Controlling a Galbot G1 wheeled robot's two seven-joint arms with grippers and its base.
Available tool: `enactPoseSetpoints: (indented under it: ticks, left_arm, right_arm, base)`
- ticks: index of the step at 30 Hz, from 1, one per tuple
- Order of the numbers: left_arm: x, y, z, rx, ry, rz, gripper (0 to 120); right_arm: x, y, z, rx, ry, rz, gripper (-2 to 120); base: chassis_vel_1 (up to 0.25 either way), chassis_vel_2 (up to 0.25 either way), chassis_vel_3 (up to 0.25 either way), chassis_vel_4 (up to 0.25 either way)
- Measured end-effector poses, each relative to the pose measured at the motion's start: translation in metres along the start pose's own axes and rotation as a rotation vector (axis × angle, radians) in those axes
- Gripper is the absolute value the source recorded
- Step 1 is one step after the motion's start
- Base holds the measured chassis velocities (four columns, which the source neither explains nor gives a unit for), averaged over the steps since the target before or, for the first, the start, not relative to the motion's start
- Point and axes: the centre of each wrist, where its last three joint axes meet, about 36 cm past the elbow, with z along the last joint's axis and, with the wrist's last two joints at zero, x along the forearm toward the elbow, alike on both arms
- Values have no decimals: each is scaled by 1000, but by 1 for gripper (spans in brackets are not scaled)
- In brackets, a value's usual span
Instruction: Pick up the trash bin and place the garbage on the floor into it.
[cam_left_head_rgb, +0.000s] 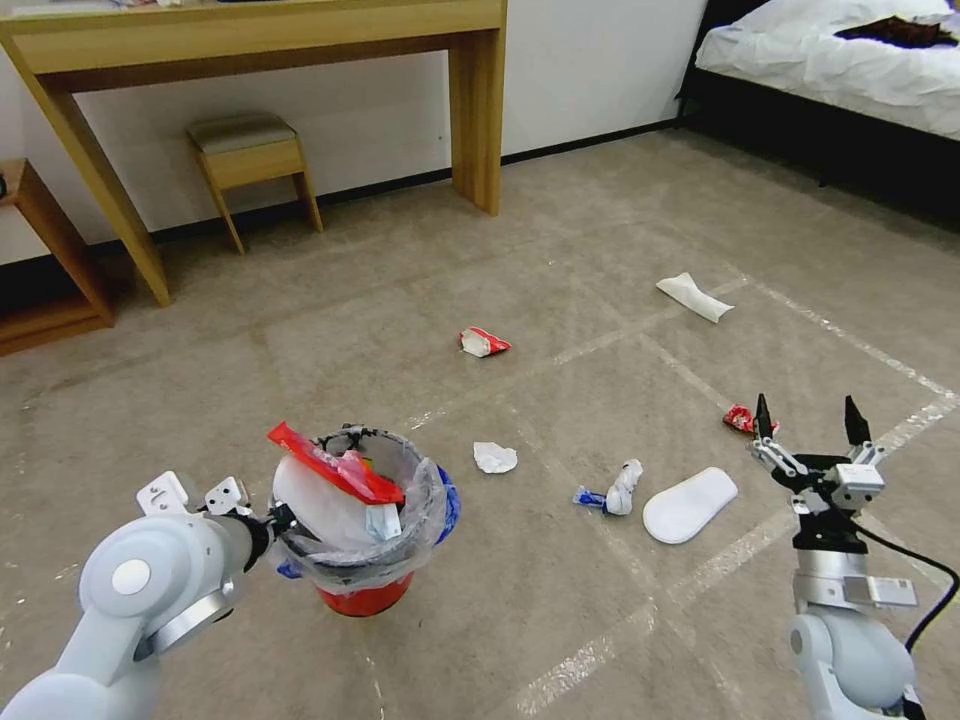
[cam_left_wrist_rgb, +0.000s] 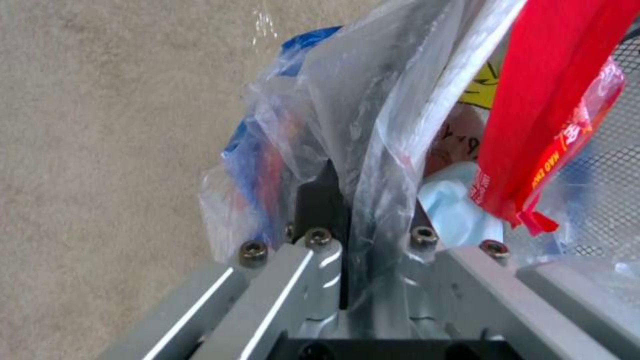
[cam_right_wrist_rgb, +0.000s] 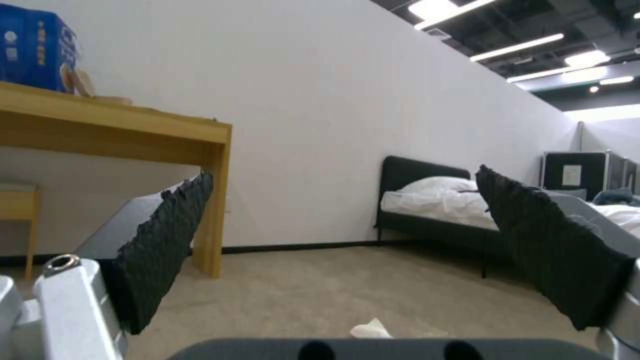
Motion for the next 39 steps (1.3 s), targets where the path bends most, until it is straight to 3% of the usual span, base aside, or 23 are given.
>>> enactPoseSetpoints:
  ticks: [14,39]
  left_arm:
    - [-6,-1,0,-4,9,8,4]
    - [-15,-3,0,-2,17,1,4]
  right_arm:
    - [11,-10,7,44,-5,40,100]
    - [10,-14,19,47,-3,41,100]
  base:
    - [0,0,0,0]
    - [-39,32,36,-37]
